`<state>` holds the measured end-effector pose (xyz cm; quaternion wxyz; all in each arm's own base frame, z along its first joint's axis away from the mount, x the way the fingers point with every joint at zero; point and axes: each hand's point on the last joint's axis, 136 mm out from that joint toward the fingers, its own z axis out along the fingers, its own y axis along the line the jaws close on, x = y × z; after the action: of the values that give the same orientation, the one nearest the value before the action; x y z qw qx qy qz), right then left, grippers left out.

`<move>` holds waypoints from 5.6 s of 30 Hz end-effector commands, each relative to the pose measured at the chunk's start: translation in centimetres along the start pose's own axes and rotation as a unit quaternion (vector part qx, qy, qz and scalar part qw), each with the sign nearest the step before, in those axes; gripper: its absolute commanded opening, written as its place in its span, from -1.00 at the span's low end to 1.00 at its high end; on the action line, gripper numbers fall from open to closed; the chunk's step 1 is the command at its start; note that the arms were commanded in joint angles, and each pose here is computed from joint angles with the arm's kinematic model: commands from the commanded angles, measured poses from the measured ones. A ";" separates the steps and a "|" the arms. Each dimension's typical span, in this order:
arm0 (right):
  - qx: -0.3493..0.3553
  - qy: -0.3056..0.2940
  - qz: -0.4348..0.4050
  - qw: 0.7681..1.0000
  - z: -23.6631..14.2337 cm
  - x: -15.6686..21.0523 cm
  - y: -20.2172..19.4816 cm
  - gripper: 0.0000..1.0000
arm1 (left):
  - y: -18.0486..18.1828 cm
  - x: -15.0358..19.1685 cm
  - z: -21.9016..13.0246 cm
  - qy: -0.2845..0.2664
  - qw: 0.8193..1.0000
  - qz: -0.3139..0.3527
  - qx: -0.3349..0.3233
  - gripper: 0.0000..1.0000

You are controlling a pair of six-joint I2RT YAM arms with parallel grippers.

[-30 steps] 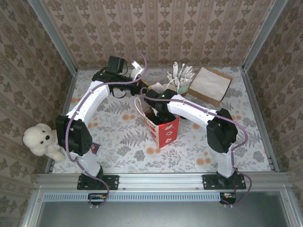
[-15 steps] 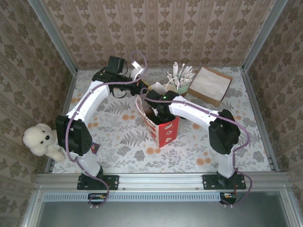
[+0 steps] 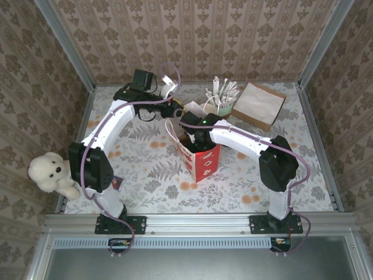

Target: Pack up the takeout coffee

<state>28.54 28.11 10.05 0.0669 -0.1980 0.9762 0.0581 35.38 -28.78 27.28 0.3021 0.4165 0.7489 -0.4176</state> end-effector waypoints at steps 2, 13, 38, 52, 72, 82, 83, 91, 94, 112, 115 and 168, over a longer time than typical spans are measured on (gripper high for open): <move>0.049 0.026 -0.006 0.998 4.7 0.8 -1.9 0.02 | -2.4 -1.8 -1.5 -0.032 0.999 0.019 0.014 -0.14; 0.071 0.033 -0.003 0.997 5.7 1.4 -2.6 0.02 | -0.5 -2.6 -3.1 -0.064 0.997 0.001 -0.052 0.78; 0.098 0.076 -0.002 0.992 6.7 3.5 -3.1 0.16 | 3.2 -2.3 -5.2 -0.087 0.983 -0.063 -0.149 1.00; 0.088 0.041 0.004 0.995 4.1 1.9 -2.2 0.39 | 5.7 -0.7 -7.8 -0.088 0.953 -0.121 -0.262 1.00; 0.082 -0.019 0.010 0.996 -0.2 -0.6 -1.3 0.90 | 7.2 1.1 -9.4 -0.065 0.927 -0.167 -0.331 1.00; 0.079 -0.080 -0.014 0.994 -2.6 -2.4 -0.6 1.00 | 7.1 1.1 -9.7 -0.063 0.925 -0.169 -0.335 1.00; 0.080 -0.087 -0.014 0.993 -2.9 -2.6 -0.7 1.00 | 7.1 1.0 -9.8 -0.064 0.925 -0.169 -0.335 1.00; 0.082 -0.134 -0.016 0.987 -5.6 -3.3 -0.9 1.00 | 6.7 0.5 -9.5 -0.067 0.930 -0.164 -0.321 1.00; 0.081 -0.158 -0.013 0.984 -6.7 -3.9 -0.9 1.00 | 5.9 -0.1 -8.9 -0.071 0.942 -0.150 -0.291 1.00; 0.006 -0.379 0.040 0.925 -18.6 -5.8 0.1 1.00 | 2.4 -3.2 -4.4 -0.023 0.991 0.016 -0.128 1.00; 0.001 -0.392 0.054 0.918 -20.0 -4.6 -0.4 1.00 | 1.9 -3.5 -3.4 -0.010 0.992 0.046 -0.117 1.00; -0.051 -0.374 0.211 0.902 -21.3 1.0 -7.3 1.00 | 3.2 0.0 -1.7 0.093 0.962 -0.072 -0.247 -0.81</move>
<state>26.72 18.27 28.82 0.3850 0.0537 0.9032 0.1819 38.08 -28.30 25.27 0.2802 0.3930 0.8478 -0.2198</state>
